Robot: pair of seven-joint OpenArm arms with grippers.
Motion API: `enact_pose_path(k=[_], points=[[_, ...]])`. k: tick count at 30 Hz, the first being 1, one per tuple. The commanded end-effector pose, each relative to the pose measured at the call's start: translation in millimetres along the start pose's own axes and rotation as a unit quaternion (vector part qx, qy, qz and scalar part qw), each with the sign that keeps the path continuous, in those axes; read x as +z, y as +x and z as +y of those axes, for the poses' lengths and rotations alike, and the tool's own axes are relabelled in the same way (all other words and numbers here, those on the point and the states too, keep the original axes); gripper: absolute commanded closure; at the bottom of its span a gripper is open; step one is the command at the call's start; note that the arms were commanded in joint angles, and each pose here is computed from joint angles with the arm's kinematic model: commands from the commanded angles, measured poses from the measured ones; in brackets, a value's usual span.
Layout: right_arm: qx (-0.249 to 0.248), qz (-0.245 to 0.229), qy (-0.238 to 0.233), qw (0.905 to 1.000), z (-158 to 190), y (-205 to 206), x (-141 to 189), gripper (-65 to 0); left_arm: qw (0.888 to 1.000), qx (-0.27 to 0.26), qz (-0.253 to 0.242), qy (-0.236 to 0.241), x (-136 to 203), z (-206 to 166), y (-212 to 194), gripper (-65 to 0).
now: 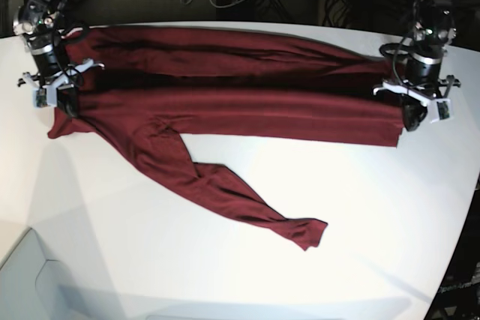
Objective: Layout the t-shirt on the table in an organized manner, then fold the t-shirt properly
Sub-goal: 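Lift the hem with both grippers and fold it onto the collar edge, then open the right gripper and raise it from the folded edge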
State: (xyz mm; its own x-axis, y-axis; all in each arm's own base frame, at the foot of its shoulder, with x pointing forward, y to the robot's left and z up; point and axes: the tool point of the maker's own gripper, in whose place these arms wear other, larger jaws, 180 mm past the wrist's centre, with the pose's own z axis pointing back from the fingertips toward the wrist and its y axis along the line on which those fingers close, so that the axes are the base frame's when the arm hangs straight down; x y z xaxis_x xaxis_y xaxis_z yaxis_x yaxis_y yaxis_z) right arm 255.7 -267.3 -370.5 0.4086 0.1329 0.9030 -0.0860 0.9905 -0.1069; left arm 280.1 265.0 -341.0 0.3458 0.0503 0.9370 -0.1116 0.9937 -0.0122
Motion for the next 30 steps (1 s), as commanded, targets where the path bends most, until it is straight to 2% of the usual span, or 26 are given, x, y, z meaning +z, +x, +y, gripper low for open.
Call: enact_pose_path(k=[1,12,18,30], points=[[0.007,-0.025,-0.005,0.9997,-6,13,3,0.0,0.999,-0.012,-0.030,-0.002,2,1,18,-0.1],[0.014,-0.004,-0.003,0.9999,-3,0,17,0.0,1.000,-0.015,-0.018,-0.003,8,3,9,-0.1],[0.018,0.002,-0.001,0.9998,-1,-3,23,0.0,1.000,-0.015,-0.017,0.015,9,16,9,-0.1],[-0.002,0.025,0.002,0.9997,2,-25,23,0.0,0.999,-0.008,0.040,0.036,11,32,-37,-0.3]])
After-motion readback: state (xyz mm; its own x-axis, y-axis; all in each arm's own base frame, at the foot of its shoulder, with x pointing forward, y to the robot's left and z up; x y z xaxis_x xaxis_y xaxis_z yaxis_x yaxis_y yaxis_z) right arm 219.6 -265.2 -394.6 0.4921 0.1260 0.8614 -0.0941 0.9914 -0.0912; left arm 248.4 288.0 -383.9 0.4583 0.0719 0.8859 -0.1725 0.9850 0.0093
